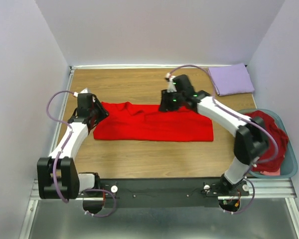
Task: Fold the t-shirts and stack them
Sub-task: Fold the tshirt
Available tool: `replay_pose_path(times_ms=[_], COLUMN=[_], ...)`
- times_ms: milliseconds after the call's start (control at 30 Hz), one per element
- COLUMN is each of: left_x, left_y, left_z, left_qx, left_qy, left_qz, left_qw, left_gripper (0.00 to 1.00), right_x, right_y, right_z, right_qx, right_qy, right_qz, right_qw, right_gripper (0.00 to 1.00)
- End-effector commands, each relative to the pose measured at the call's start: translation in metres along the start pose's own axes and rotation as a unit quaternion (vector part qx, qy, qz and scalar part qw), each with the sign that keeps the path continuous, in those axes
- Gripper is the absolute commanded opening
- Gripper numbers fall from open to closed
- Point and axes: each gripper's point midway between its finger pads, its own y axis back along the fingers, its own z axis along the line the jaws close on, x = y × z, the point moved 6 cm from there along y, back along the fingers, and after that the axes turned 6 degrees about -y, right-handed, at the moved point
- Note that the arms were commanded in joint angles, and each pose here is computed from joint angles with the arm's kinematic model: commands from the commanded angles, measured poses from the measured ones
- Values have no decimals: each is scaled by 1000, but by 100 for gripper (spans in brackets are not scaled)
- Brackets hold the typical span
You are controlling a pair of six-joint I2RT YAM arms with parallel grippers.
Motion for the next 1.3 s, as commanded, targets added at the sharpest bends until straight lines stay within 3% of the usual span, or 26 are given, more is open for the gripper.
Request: replay_pose_path(times_ms=[0,33,100,267,500,833,1267], left_x=[-18,-16,-25,-15,7,31,2], left_y=[-18,-29,-37,-78,-112,-124,-122], left_z=[-22,-23,-35,-47,-29,-13,-30], left_qx=[37,33,47,43,7,-14,11], left_qy=[-29,-34,-40,-48,-48,-50,9], left_qz=[1,15,13,54,84,135,92], left_qw=[999,999,998,996,995,989,996], left_gripper=[49,48,48,44,44,44,44], right_x=[-3,-20,-9,-14,8,36,34], right_y=[-46,-50,-83,-137,-200,-221,-207], right_z=[32,50,63,92,89,63,73], right_qx=[9,-8,-19,-67,-93,-61,-83], right_qy=[104,131,163,187,198,200,200], right_qz=[17,-2,24,33,71,104,106], right_qw=[994,991,986,980,973,972,971], right_gripper=[47,47,45,44,43,43,46])
